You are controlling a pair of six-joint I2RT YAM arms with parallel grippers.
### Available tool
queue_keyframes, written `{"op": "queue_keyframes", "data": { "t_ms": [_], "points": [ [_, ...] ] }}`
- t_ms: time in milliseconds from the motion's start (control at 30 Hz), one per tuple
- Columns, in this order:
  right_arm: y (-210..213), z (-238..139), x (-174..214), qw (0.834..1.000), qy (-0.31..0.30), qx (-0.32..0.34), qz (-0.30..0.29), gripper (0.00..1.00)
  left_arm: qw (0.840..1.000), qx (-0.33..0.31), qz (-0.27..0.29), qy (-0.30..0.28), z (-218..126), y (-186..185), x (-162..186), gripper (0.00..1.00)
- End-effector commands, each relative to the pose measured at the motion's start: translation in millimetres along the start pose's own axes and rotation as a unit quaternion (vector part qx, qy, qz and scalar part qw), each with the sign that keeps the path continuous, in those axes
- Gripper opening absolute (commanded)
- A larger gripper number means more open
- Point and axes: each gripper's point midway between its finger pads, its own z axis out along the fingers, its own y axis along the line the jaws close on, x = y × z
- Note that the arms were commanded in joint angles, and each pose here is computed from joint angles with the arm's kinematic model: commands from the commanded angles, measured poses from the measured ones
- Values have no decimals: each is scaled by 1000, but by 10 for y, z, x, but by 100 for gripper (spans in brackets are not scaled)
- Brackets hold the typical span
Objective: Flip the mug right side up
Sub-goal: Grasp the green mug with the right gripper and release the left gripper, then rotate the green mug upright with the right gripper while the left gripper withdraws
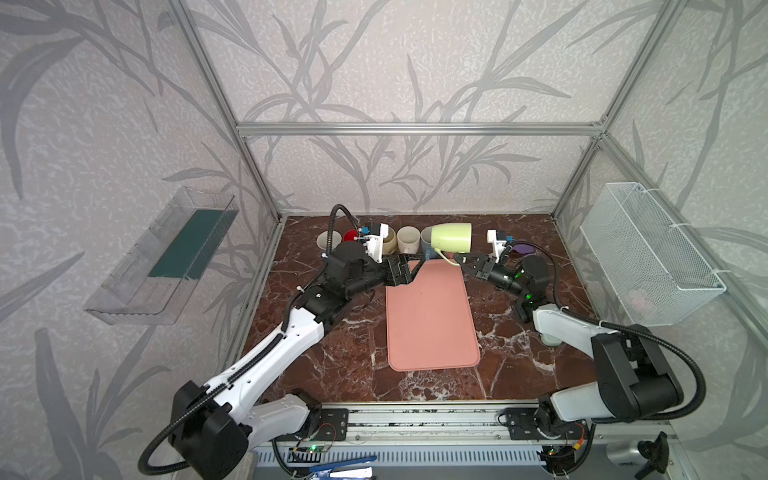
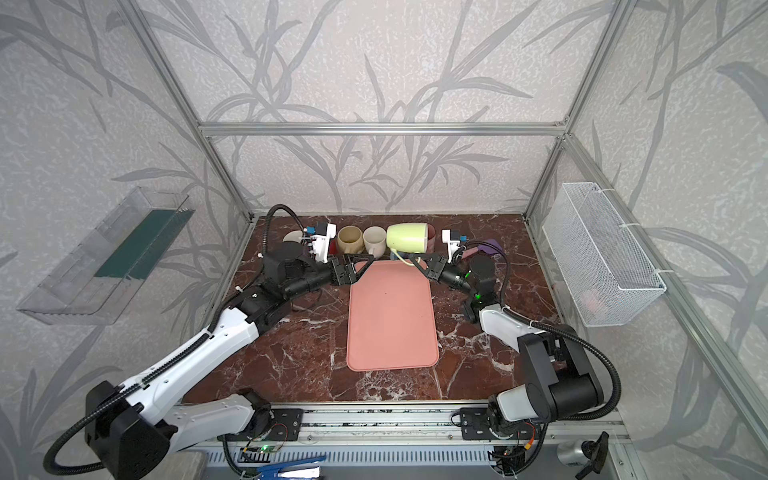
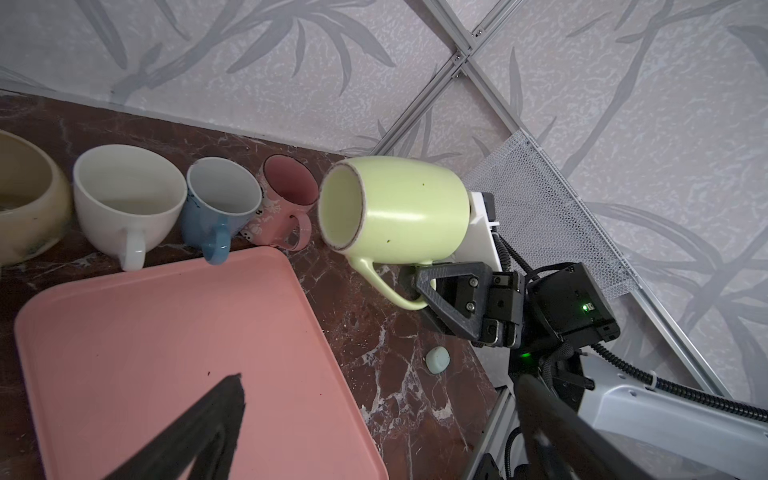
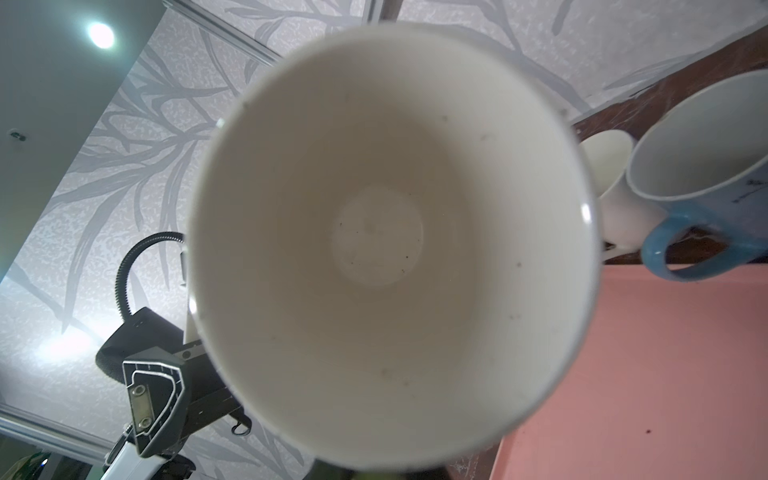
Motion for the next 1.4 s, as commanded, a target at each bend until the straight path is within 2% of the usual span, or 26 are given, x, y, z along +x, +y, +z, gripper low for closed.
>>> {"op": "queue_keyframes", "data": {
  "t_ms": [0, 267, 467, 867, 1067, 1367],
  "points": [
    [114, -139, -221, 998, -45, 9, -50, 0, 998, -47, 44, -7, -212, 47, -96, 99],
    [-138, -385, -366, 992, -71, 95, -38, 0, 985, -139, 98, 17, -520, 252, -74, 99],
    [-329, -570, -422, 980, -81, 176, -38, 0, 967, -214, 130, 38, -727, 485, -17, 99],
    [-596, -726, -643, 957, -69, 278, -42, 0, 956, -244, 151, 60, -884, 708, 240, 99],
    [-771, -724, -814, 936, -48, 339, -76, 0, 964, -208, 159, 38, -889, 608, 260, 99],
    [-931, -679, -1137, 911, -44, 398, -94, 0, 961, -228, 156, 29, -957, 686, 267, 99]
  ]
}}
